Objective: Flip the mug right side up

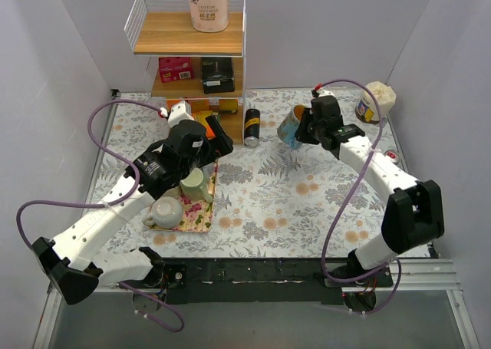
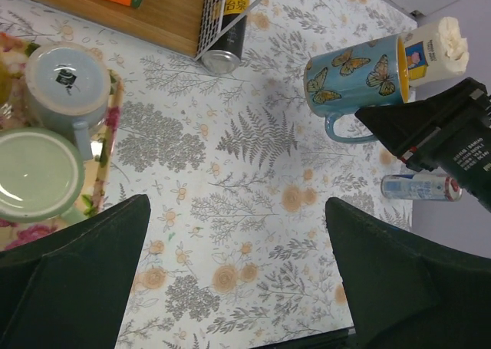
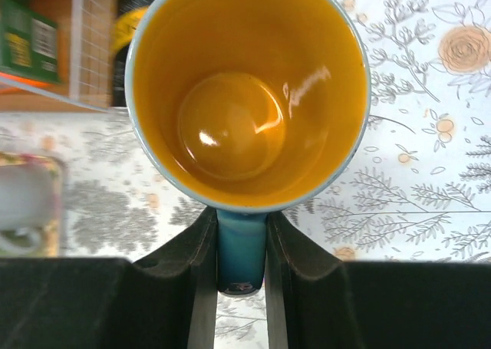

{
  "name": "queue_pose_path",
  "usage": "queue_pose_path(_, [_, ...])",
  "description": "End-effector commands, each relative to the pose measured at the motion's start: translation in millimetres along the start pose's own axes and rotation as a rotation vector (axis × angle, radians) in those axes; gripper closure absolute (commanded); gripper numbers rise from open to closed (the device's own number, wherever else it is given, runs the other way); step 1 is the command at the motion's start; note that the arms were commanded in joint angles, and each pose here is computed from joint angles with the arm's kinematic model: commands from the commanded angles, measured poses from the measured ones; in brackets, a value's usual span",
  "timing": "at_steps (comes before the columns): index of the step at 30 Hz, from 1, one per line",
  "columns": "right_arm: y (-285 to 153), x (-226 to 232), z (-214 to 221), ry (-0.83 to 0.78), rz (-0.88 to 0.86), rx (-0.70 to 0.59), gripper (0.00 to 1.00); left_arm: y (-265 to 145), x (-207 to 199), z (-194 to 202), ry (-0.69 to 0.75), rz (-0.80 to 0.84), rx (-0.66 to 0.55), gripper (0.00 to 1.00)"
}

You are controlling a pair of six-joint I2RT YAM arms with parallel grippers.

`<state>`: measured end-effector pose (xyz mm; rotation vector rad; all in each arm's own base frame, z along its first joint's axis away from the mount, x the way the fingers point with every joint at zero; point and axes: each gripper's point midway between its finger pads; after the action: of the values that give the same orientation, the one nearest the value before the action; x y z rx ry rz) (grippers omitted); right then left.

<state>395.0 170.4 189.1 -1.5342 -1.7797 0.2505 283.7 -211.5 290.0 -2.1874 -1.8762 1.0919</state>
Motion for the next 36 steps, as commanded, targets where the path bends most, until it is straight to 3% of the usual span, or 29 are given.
queue_pose_path(1, [9.2, 19.5, -53.4, -0.077, 0.046, -0.203, 0.99, -9.3, 28.1, 4.6, 0.046, -0.116, 0.026, 0.02])
queue_pose_path(15, [83.8, 19.3, -48.7, -0.162, 0.201, -0.271, 0.99, -7.9, 50.4, 34.3, 0.023, -0.221, 0.145, 0.02])
queue_pose_path(29, [128.8, 18.7, -31.0, -0.214, 0.237, -0.284, 0.99, -11.5, 76.5, 58.1, -0.015, -0.361, 0.227, 0.02])
queue_pose_path(32, [135.7, 18.4, -25.8, -0.209, 0.243, -0.265, 0.81, -10.9, 79.1, 63.1, -0.021, -0.371, 0.24, 0.02])
queue_pose_path(33, [136.8, 18.0, -23.6, -0.209, 0.242, -0.257, 0.63, -10.5, 80.9, 66.1, -0.024, -0.377, 0.246, 0.02])
queue_pose_path(36, [133.5, 21.7, -20.1, -0.198, 0.218, -0.235, 0.5, -10.1, 86.0, 74.5, -0.029, -0.395, 0.269, 0.02])
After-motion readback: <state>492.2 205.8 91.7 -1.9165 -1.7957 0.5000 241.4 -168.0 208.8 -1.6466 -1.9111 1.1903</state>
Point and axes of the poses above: each gripper's point midway between its finger pads, its own y axis out along the fingers, its own x axis along the line the jaws close on, z = x × y, and after that the axes turned 7 degrees about y, right-handed
